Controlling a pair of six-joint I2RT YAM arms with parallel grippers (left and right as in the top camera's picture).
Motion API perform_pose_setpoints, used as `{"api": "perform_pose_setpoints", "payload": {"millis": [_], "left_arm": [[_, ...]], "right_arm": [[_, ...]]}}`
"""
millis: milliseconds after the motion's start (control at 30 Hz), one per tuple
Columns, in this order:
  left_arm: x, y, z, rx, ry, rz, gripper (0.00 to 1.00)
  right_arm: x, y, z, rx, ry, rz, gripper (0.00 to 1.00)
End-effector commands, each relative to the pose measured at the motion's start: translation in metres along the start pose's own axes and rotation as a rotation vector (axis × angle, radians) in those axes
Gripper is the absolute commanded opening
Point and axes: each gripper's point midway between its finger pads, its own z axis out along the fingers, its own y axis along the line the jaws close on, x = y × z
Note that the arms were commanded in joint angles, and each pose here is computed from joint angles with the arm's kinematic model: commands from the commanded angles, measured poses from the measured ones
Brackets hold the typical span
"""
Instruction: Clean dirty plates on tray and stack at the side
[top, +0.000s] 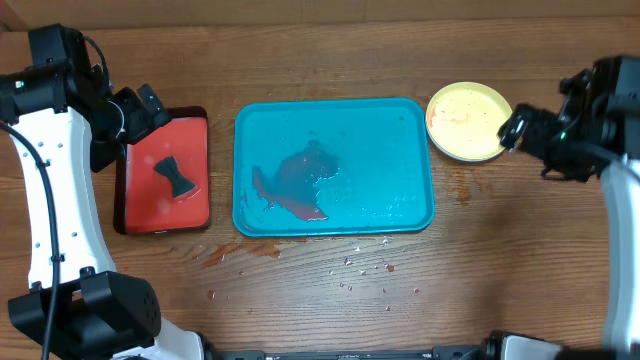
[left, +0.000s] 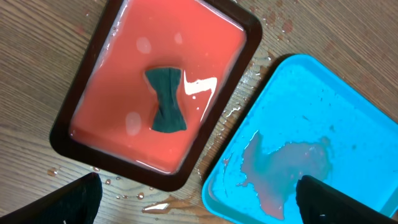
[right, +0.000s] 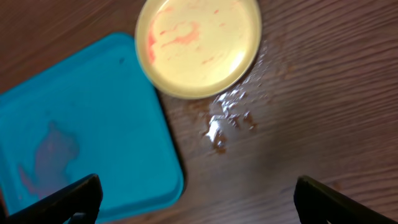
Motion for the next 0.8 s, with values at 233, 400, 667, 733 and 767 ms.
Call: {"api": "perform_pose_setpoints", "payload": {"millis": [233,400,667,733,767], "left_arm": [[0.000,-0.004,0.000,0.008,0.001,0.022,1.00],[0.000,-0.004,0.000,0.008,0.001,0.022,1.00],[0.000,-0.004,0.000,0.008,0.001,0.022,0.99],[0.000,-0.004,0.000,0.008,0.001,0.022,1.00],[0.000,-0.004,0.000,0.008,0.001,0.022,1.00]], "right_arm": [[0.094,0.031,-0.045,-0.132,-0.026,-0.146,1.00],[0.118,0.026,-0.056,-0.131,0.017,-0.138,1.00],[0.119,0.025,-0.053,-0.123,0.043,-0.133,1.00],[0.119,0.025,-0.050,-0.121,0.053,-0.130,1.00],[0.119,0.025,-0.049,-0.119,0.060,-0.129,1.00]]}}
